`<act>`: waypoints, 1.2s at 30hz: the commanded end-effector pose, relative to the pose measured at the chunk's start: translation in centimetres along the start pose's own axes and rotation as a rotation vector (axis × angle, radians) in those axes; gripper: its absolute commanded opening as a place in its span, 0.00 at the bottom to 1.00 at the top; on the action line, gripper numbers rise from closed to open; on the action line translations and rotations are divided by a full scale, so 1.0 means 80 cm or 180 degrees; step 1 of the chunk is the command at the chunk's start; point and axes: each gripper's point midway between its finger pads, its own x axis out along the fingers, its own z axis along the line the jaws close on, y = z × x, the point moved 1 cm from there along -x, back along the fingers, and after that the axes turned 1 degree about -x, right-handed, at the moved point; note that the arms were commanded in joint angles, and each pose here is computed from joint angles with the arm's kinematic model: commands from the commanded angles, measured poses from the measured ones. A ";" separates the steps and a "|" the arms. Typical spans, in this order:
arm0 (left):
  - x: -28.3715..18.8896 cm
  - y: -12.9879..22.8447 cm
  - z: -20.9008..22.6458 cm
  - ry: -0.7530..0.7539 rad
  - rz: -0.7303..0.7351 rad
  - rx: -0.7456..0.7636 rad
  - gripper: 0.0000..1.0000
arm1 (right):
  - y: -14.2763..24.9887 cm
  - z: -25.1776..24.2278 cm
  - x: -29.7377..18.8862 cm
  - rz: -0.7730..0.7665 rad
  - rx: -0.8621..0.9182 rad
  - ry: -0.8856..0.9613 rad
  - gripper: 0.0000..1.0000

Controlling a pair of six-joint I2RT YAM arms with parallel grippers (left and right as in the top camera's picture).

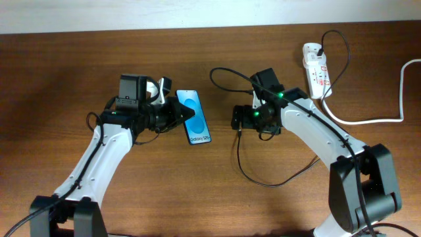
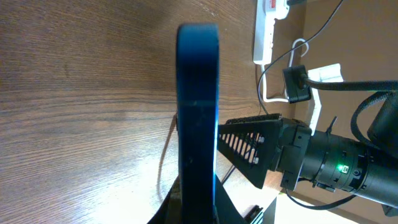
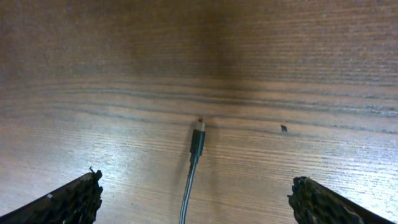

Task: Plug charger to phone and switch on socket
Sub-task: 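Lower the right gripper and close it on the USB-C plug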

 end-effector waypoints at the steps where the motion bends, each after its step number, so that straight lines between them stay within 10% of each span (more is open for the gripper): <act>1: -0.006 -0.009 -0.007 0.0026 -0.0075 0.0111 0.00 | -0.014 0.002 -0.005 -0.0121 0.0051 -0.0020 0.98; 36: -0.006 -0.004 -0.004 -0.0006 -0.0022 0.0053 0.00 | 0.049 0.001 0.073 0.0644 0.0913 -0.0172 0.52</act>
